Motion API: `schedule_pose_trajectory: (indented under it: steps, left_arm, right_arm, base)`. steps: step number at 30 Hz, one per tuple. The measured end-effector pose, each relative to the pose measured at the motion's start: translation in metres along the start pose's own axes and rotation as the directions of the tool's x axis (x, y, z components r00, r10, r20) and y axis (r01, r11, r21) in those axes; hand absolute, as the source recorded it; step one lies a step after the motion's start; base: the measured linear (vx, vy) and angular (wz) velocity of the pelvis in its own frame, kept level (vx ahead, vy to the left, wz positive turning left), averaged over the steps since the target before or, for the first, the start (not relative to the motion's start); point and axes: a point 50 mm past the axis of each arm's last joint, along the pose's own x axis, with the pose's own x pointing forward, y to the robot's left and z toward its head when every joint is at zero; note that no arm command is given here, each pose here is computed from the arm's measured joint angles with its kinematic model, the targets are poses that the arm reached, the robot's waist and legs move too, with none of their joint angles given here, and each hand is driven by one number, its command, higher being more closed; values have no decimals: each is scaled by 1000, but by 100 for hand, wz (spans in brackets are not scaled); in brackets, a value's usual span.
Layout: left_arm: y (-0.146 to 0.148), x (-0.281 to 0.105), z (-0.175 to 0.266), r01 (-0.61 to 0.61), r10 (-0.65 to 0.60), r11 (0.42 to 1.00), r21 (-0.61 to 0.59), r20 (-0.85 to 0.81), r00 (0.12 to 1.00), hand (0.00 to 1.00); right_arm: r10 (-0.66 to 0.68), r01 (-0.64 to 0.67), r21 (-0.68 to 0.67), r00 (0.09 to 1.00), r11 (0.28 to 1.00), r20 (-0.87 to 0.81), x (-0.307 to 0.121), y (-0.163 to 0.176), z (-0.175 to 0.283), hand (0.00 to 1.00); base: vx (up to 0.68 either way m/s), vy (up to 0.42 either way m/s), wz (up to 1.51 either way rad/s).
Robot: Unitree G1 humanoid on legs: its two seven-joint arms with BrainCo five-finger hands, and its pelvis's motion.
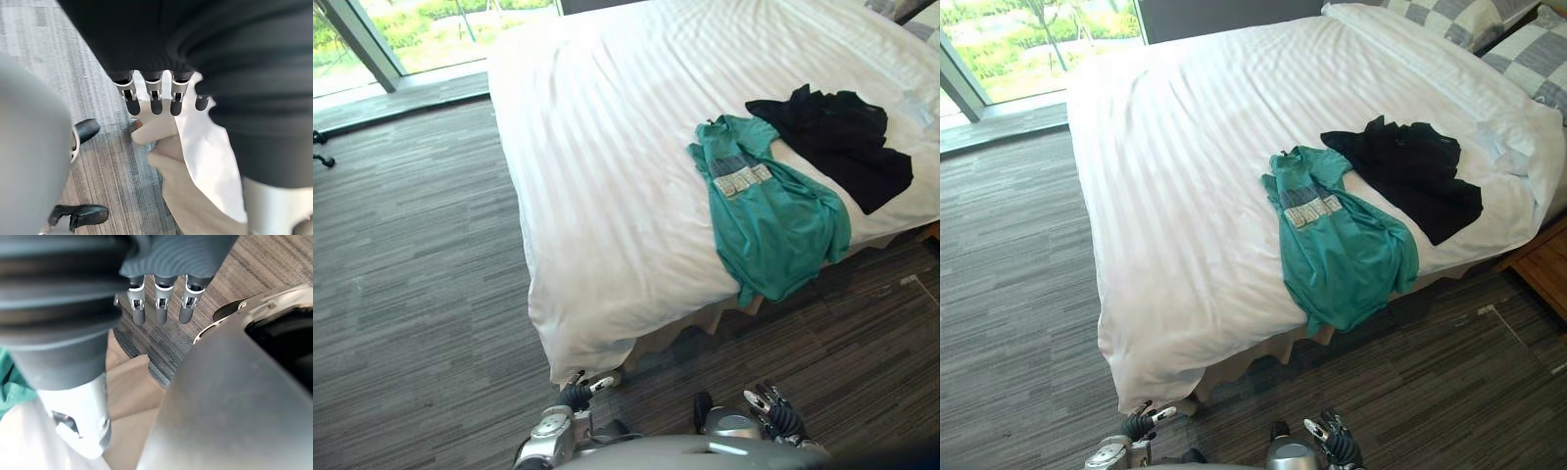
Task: Tidy the bed and pick cloth on bed and put in laundry
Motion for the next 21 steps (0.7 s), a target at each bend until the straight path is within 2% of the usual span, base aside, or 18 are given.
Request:
schedule_pose_trajectory:
  steps: [2,7,14,21]
  left_arm:
    - [4,-1,-1,-11,11,1000,-3,9,1000,0]
    - [16,-5,-8,-83,88,986,-143,28,996,0]
    - [5,-1,-2,-47,51,993,-112,38,998,0]
    - [4,-2,-12,-44,41,982,-184,-20,999,0]
  right_arm:
    - [1,-1,-4,1000,1000,-12,0,0,-1,0]
    - [-23,21,-35,999,999,-37,3,-9,5,0]
    - [-33,34,16,999,999,-19,2,-8,4,0]
    - [-57,58,54,998,997,-26,-5,-8,-7,0]
  base:
    - [-32,-27,-51]
    - [-12,-50,-115]
    - [-49,141,-104]
    - [49,37,-68]
